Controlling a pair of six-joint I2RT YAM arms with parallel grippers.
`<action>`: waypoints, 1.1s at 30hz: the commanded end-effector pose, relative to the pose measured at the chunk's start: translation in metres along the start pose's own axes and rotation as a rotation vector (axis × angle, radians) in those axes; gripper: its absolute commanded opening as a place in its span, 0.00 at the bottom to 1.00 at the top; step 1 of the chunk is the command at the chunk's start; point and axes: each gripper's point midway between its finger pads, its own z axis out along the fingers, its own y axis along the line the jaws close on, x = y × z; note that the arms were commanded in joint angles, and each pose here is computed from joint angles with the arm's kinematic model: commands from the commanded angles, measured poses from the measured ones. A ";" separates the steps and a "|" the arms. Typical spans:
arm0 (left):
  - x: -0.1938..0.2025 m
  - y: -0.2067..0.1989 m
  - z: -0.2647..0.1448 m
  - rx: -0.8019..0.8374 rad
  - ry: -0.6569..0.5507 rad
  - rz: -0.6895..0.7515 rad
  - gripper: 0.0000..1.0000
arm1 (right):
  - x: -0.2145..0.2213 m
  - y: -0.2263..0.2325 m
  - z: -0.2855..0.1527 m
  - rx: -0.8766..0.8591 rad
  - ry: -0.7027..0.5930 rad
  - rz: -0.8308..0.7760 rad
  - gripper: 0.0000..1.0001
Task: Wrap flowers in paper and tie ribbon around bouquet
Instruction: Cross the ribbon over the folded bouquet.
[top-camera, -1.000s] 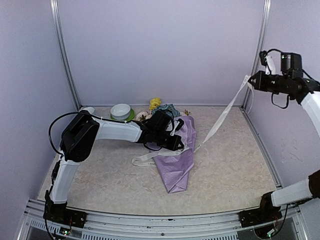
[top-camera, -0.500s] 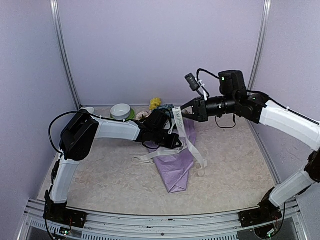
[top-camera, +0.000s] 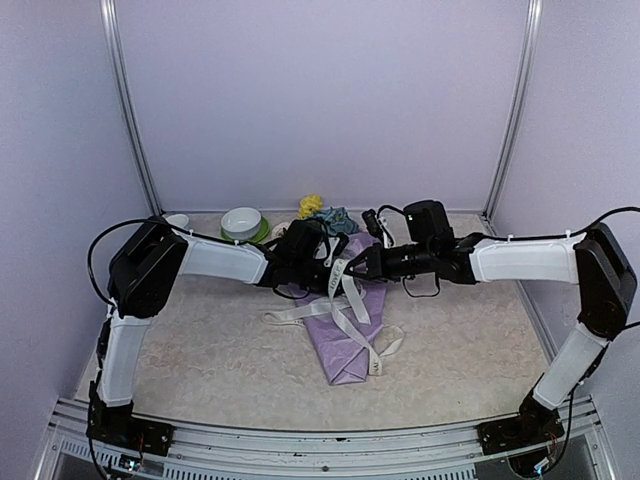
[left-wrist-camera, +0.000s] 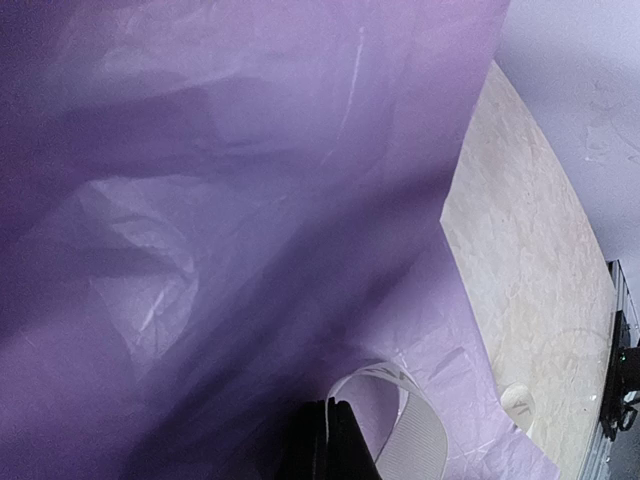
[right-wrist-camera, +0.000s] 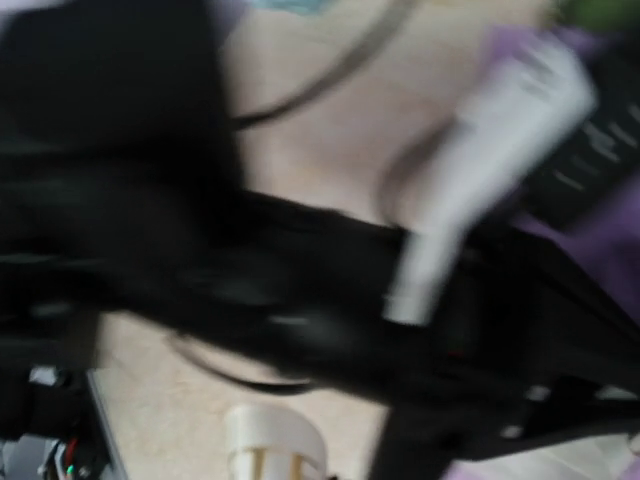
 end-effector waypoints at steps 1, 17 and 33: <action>-0.027 -0.014 -0.018 0.032 -0.086 0.003 0.00 | 0.013 -0.043 0.020 0.088 0.008 0.120 0.00; -0.053 -0.005 -0.136 -0.215 -0.272 0.042 0.00 | 0.005 -0.133 0.047 0.244 0.102 0.190 0.00; -0.057 -0.227 -0.111 0.221 -0.231 0.731 0.00 | -0.017 -0.086 0.057 0.014 0.165 -0.049 0.39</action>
